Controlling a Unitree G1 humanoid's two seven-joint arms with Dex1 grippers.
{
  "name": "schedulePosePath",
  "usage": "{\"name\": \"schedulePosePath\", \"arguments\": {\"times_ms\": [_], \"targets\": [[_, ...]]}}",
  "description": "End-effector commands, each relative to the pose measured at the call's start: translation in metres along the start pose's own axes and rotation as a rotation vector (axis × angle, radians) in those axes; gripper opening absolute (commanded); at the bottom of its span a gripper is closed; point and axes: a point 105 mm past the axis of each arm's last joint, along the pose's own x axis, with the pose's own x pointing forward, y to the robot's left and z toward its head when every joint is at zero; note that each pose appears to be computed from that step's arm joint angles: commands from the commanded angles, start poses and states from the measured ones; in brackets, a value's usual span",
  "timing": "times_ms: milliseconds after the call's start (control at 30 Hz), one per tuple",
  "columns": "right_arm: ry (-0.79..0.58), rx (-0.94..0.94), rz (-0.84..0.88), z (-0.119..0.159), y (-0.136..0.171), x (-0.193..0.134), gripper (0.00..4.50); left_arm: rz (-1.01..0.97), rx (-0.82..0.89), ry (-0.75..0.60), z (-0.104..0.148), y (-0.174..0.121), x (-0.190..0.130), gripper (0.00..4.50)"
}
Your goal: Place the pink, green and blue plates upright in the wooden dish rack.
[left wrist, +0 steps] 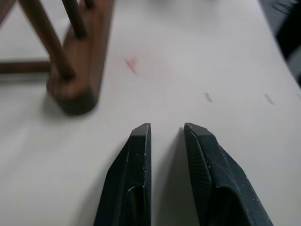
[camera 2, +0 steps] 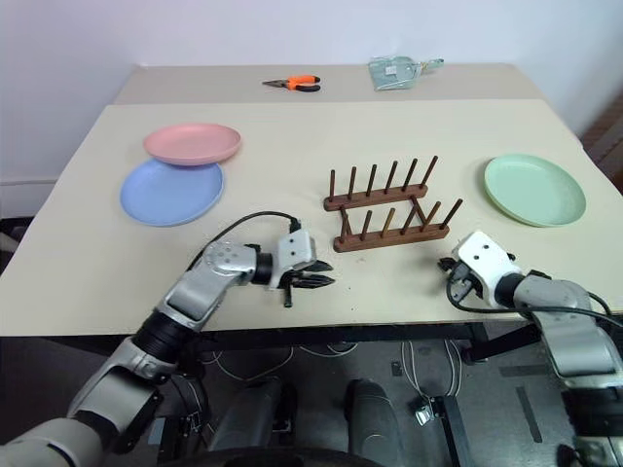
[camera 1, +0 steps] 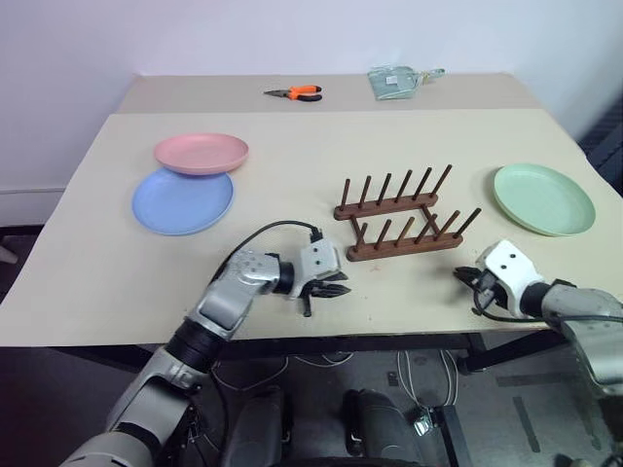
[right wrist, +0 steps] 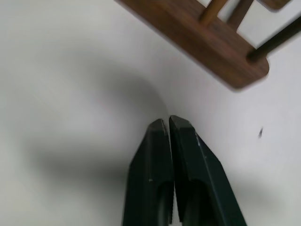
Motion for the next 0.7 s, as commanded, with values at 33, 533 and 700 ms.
{"name": "schedulePosePath", "arguments": {"times_ms": [33,533,700], "targets": [[0.000,-0.026,-0.053,0.008,-0.008,0.017,0.03,0.190,0.020,0.056,-0.002,0.024,0.012,0.99],[-0.057,-0.062,-0.091,0.035,-0.040,0.048,0.25,0.408,-0.053,0.018,0.004,0.078,0.006,0.99],[-0.228,-0.084,0.102,0.074,-0.010,0.018,2.31,0.326,-0.248,-0.249,0.028,0.060,-0.059,2.80]]}}
